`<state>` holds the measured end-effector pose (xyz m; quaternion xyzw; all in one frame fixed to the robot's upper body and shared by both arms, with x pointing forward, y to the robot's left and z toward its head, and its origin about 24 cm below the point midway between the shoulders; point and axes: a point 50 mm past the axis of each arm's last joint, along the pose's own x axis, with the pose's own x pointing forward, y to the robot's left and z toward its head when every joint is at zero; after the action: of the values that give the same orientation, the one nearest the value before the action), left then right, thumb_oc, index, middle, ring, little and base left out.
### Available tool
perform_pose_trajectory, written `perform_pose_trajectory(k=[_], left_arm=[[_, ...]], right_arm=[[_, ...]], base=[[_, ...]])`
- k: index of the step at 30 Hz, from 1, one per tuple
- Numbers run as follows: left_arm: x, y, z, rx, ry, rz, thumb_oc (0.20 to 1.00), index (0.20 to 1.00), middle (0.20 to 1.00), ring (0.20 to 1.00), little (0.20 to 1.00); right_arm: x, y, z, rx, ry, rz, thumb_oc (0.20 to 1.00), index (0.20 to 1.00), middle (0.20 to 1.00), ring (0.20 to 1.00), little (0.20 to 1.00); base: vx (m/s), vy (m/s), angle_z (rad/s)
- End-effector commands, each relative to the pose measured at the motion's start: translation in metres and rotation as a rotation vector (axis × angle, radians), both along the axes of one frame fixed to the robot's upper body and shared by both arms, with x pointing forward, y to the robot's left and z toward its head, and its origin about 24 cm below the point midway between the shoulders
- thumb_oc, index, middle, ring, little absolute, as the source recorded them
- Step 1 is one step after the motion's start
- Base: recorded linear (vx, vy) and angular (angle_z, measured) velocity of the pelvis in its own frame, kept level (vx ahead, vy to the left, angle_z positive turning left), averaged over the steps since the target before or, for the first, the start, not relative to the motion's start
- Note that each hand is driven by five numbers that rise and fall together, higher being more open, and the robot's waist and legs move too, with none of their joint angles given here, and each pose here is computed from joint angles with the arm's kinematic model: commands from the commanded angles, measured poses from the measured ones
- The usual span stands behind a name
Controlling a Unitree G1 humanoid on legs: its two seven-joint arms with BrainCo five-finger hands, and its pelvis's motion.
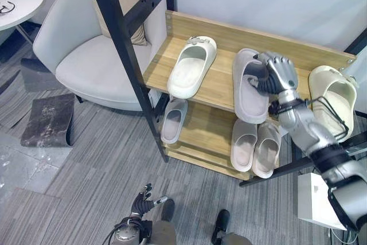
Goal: Arrange the slippers neatly on the shoe rack.
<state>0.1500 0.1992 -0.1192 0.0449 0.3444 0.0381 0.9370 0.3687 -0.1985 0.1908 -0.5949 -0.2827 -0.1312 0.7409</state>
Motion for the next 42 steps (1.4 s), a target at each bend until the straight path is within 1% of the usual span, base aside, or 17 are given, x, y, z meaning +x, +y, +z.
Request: perform_pose_trajectory(k=[1, 11, 15, 18, 23, 24, 25, 27, 29, 31, 33, 34, 36, 37, 40, 41, 42], left_arm=[[0.026, 0.000, 0.013, 0.016, -0.103, -0.027, 1.000, 1.000, 1.000, 1.000, 1.000], [0.023, -0.001, 0.010, 0.008, -0.085, -0.022, 1.000, 1.000, 1.000, 1.000, 1.000], [0.022, -0.002, 0.009, 0.009, -0.078, -0.014, 1.000, 1.000, 1.000, 1.000, 1.000], [0.020, -0.002, 0.009, 0.006, -0.074, -0.003, 1.000, 1.000, 1.000, 1.000, 1.000], [0.012, -0.001, 0.003, 0.014, -0.037, 0.015, 1.000, 1.000, 1.000, 1.000, 1.000], [0.012, -0.001, 0.003, 0.015, -0.036, 0.013, 1.000, 1.000, 1.000, 1.000, 1.000], [0.009, 0.000, 0.002, 0.019, -0.027, 0.024, 1.000, 1.000, 1.000, 1.000, 1.000], [0.008, 0.001, 0.001, 0.021, -0.024, 0.025, 1.000, 1.000, 1.000, 1.000, 1.000], [0.004, -0.001, -0.001, 0.021, -0.012, 0.029, 1.000, 1.000, 1.000, 1.000, 1.000], [0.001, -0.003, -0.001, 0.014, -0.009, 0.026, 1.000, 1.000, 1.000, 1.000, 1.000], [0.000, -0.006, -0.002, 0.012, -0.003, 0.027, 1.000, 1.000, 1.000, 1.000, 1.000], [-0.001, -0.006, -0.002, 0.008, -0.004, 0.028, 1.000, 1.000, 1.000, 1.000, 1.000], [-0.002, -0.007, -0.004, 0.010, 0.011, 0.036, 1.000, 1.000, 1.000, 1.000, 1.000], [-0.003, -0.007, -0.004, 0.010, 0.012, 0.037, 1.000, 1.000, 1.000, 1.000, 1.000], [-0.006, -0.006, -0.007, 0.011, 0.030, 0.068, 1.000, 1.000, 1.000, 1.000, 1.000], [-0.006, -0.006, -0.008, 0.014, 0.038, 0.075, 1.000, 1.000, 1.000, 1.000, 1.000], [-0.007, -0.007, -0.008, 0.014, 0.041, 0.081, 1.000, 1.000, 1.000, 1.000, 1.000]], right_arm=[[0.013, -0.002, 0.001, -0.027, 0.056, -0.059, 0.200, 0.200, 0.200, 0.200, 0.200], [0.013, 0.006, 0.003, -0.008, 0.048, -0.024, 0.200, 0.200, 0.200, 0.200, 0.200], [0.002, 0.008, 0.016, 0.013, -0.041, 0.009, 0.200, 0.200, 0.200, 0.200, 0.200], [-0.016, 0.009, 0.031, 0.052, -0.154, 0.045, 0.200, 0.200, 0.200, 0.200, 0.200], [-0.058, 0.007, 0.054, 0.134, -0.373, 0.123, 0.200, 0.200, 0.200, 0.200, 0.200], [-0.059, 0.007, 0.054, 0.134, -0.372, 0.121, 0.200, 0.200, 0.200, 0.200, 0.200], [-0.080, 0.010, 0.064, 0.162, -0.465, 0.178, 0.200, 0.200, 0.200, 0.200, 0.200], [-0.088, 0.012, 0.067, 0.171, -0.493, 0.211, 0.200, 0.200, 0.200, 0.200, 0.200], [-0.117, 0.025, 0.081, 0.262, -0.606, 0.359, 0.200, 0.200, 0.200, 0.200, 0.200], [-0.126, 0.032, 0.080, 0.314, -0.603, 0.455, 0.200, 0.200, 0.200, 0.200, 0.200], [-0.140, 0.049, 0.082, 0.531, -0.584, 0.691, 0.200, 0.200, 0.200, 0.200, 0.200], [-0.143, 0.052, 0.081, 0.600, -0.561, 0.762, 0.200, 0.200, 0.200, 0.200, 0.200], [-0.151, 0.067, 0.080, 0.782, -0.485, 0.976, 0.200, 0.200, 0.200, 0.200, 0.200], [-0.151, 0.066, 0.080, 0.783, -0.482, 0.979, 0.200, 0.200, 0.200, 0.200, 0.200], [-0.157, 0.086, 0.073, 0.965, -0.314, 1.216, 0.200, 0.200, 0.200, 0.200, 0.200], [-0.159, 0.098, 0.070, 1.053, -0.219, 1.334, 0.200, 0.200, 0.200, 0.200, 0.200], [-0.161, 0.101, 0.068, 1.087, -0.181, 1.377, 0.200, 0.200, 0.200, 0.200, 0.200]], base=[[-0.02, 0.020, 0.11], [0.00, 0.005, 0.02], [0.00, 0.000, 0.00], [0.00, -0.008, 0.01], [0.00, -0.006, 0.00], [-0.02, -0.039, -0.05], [-0.01, -0.027, -0.05], [-0.01, -0.023, -0.06], [-0.03, -0.034, -0.10], [-0.02, -0.025, -0.13], [-0.03, -0.022, -0.19], [-0.05, -0.014, -0.14], [-0.02, -0.010, -0.02], [0.00, 0.000, 0.00], [0.00, 0.000, 0.00], [0.00, 0.000, 0.00], [0.00, 0.000, 0.00]])
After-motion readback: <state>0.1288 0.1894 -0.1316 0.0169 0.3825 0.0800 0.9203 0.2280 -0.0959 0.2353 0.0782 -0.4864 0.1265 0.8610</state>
